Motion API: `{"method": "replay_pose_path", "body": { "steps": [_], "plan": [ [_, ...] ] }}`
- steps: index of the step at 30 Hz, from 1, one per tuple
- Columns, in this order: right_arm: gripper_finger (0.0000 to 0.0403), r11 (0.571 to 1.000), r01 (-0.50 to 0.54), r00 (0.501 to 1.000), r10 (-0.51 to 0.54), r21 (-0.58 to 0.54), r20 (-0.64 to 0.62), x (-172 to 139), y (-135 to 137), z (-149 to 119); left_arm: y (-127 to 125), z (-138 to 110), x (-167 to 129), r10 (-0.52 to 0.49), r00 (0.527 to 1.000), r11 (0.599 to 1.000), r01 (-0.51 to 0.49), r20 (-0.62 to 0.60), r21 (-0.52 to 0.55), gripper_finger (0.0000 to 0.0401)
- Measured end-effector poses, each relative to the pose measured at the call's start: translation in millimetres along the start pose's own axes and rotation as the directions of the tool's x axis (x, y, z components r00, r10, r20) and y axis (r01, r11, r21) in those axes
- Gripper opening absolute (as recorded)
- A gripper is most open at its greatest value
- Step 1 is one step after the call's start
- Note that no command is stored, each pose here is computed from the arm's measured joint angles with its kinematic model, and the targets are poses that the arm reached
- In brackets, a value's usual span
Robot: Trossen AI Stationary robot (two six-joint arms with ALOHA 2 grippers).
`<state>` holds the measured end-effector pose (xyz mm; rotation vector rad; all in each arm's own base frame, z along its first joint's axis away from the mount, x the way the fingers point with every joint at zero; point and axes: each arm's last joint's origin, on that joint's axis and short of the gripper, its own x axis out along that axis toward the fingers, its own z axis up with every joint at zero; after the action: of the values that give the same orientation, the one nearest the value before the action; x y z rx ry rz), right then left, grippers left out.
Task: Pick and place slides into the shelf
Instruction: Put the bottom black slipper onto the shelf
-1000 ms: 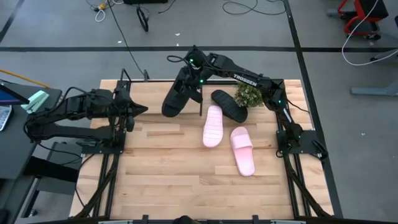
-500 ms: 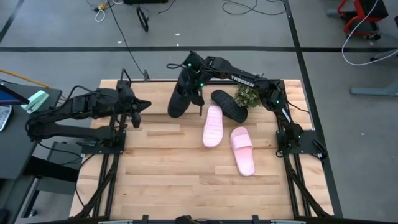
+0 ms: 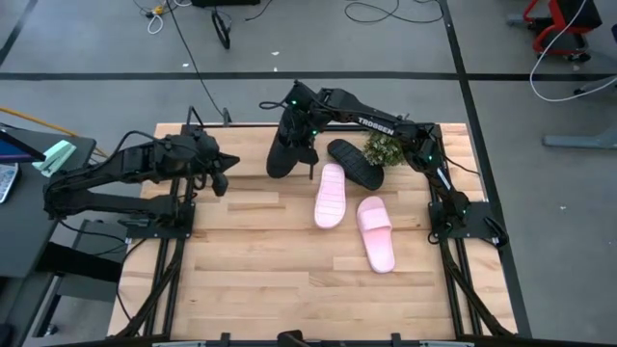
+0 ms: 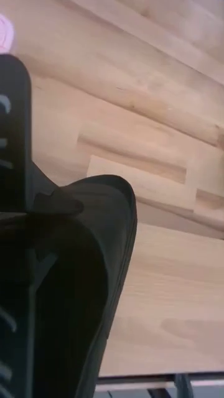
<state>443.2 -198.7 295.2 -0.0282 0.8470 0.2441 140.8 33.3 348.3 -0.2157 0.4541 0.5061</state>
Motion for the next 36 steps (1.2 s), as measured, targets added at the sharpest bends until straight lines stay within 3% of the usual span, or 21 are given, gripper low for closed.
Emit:
{"method": "replay_pose_path", "body": {
  "steps": [9,17,24,36],
  "plan": [
    [0.0009,0.997,-0.032,0.994,0.039,0.064,-0.102,26.2,3.2,-21.5,0.1,0.0,-0.5,0.0,1.0,1.0,0.0,0.002,0.022,0.0024],
    [0.0017,0.999,0.026,0.998,-0.024,0.028,-0.061,31.4,-1.5,-17.2,0.1,0.0,-0.5,-0.001,1.0,0.999,0.001,0.001,0.038,0.0008],
    [0.0022,0.996,0.075,0.994,-0.078,-0.041,-0.081,35.5,3.6,-13.2,0.2,-0.1,-0.5,-0.001,1.0,0.999,0.001,0.001,0.038,0.0021],
    [0.0097,0.968,0.215,0.965,-0.23,-0.126,-0.126,44.0,12.9,-5.3,0.2,-0.1,-0.5,-0.001,1.0,0.999,0.001,0.001,0.038,0.0011]
  ]
}}
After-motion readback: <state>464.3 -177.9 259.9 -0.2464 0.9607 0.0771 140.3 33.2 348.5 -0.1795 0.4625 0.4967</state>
